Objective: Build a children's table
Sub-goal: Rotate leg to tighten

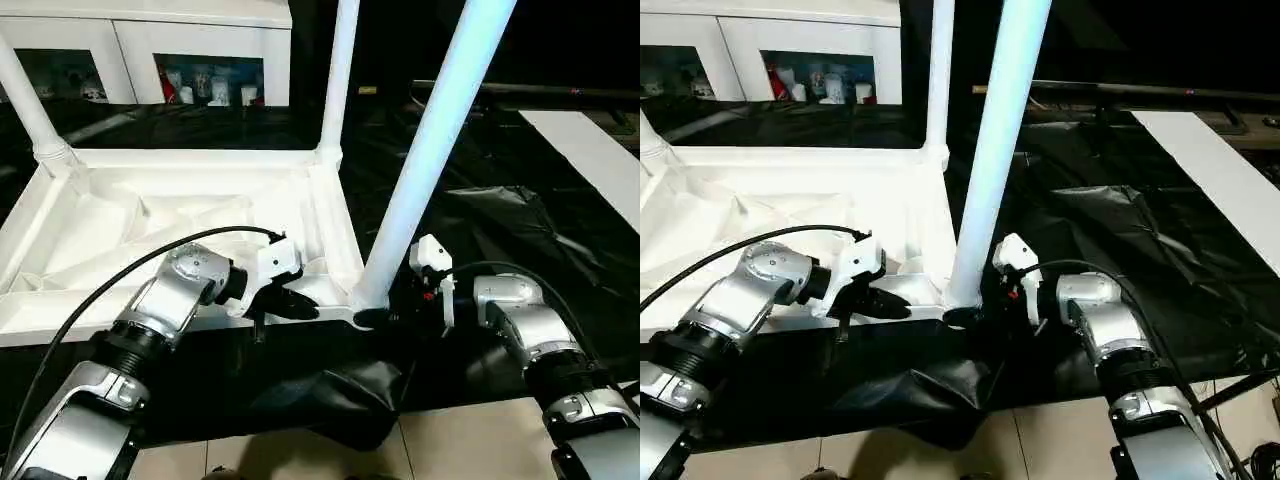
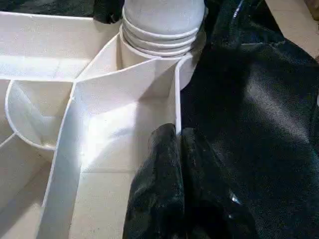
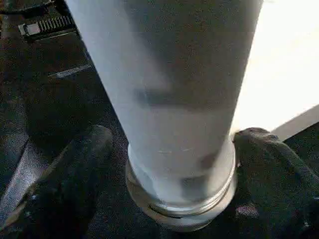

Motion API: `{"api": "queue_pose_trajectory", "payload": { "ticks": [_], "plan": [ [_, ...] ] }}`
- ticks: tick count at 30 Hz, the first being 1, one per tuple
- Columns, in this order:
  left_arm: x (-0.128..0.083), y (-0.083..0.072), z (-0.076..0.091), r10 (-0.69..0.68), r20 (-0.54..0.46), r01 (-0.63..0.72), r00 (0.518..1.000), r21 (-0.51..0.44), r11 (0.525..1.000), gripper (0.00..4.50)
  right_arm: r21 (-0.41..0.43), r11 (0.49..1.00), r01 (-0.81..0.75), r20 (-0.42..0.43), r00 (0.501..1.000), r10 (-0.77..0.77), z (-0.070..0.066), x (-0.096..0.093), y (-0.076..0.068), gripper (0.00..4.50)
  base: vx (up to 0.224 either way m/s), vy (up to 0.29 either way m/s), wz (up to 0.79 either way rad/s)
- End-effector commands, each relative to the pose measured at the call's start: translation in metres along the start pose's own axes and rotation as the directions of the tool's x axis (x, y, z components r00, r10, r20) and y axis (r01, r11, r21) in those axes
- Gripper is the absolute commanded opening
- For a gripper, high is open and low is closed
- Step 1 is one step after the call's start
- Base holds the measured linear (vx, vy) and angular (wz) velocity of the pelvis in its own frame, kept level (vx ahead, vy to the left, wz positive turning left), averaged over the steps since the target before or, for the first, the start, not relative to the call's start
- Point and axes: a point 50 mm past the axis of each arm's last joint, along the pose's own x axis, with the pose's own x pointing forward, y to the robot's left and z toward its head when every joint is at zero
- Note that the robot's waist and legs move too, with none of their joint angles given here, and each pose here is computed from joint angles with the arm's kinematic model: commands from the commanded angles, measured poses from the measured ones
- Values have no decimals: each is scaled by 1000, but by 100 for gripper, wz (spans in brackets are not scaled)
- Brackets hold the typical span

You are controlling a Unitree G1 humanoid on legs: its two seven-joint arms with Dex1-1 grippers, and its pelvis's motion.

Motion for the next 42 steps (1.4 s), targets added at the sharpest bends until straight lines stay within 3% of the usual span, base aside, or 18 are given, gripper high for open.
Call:
{"api": "queue_pose_trajectory", "payload": {
  "ticks": [1,4,7,12,16,21,25,26,27,29,31,32,36,37,40,41,42],
  "plan": [
    [5,-5,7,-53,34,53,998,14,999,0,-5,1000,2,4,1000,-2,3,-2,0,375,0,0,0],
    [4,-5,6,-52,31,52,998,12,999,0,5,1000,-3,19,1000,3,4,-2,1,341,0,0,0],
    [4,-5,5,-52,27,52,998,7,999,0,8,1000,-10,18,1000,9,4,-3,1,335,0,0,0],
    [4,-8,1,-70,15,71,997,-6,997,0,18,1000,-10,13,1000,10,1,-4,2,274,0,0,0],
    [4,-9,-2,-74,-1,74,997,-16,997,0,30,1000,-9,7,1000,8,-2,-4,4,265,0,0,0],
    [10,-4,-3,-2,-9,2,1000,-38,999,0,51,988,149,-5,989,-149,-11,0,-5,262,0,0,0],
    [23,9,1,169,0,-168,986,-90,982,0,137,912,387,1,920,-391,-20,7,-17,261,0,0,0],
    [32,17,5,275,-4,-273,961,-137,952,0,194,841,506,-10,858,-514,-22,13,-22,261,0,0,0],
    [33,19,6,295,-6,-292,956,-145,945,0,204,824,528,-13,844,-537,-23,14,-23,261,0,0,0],
    [43,28,13,419,-13,-412,908,-210,887,0,275,698,661,-41,734,-678,-24,22,-28,261,0,0,0],
    [52,32,20,492,-22,-483,870,-238,843,0,368,597,713,-54,658,-751,-22,34,-30,260,0,0,0],
    [56,32,23,499,-23,-490,866,-237,839,0,392,584,711,-47,649,-759,-19,40,-30,260,0,0,0],
    [63,30,26,480,-22,-473,877,-217,854,0,375,587,718,-22,639,-768,-11,52,-29,260,0,0,0],
    [65,28,25,456,-25,-453,890,-175,874,0,368,643,671,25,684,-729,-4,60,-26,260,0,0,0],
    [61,29,22,444,-42,-445,895,-155,882,0,375,717,588,116,737,-665,6,64,-23,260,0,0,0],
    [59,29,20,435,-48,-437,899,-150,887,0,367,741,562,152,750,-644,9,62,-23,315,0,0,0],
    [58,29,20,434,-49,-437,899,-147,888,0,364,746,558,157,752,-640,10,62,-23,315,0,0,0]
  ]
}}
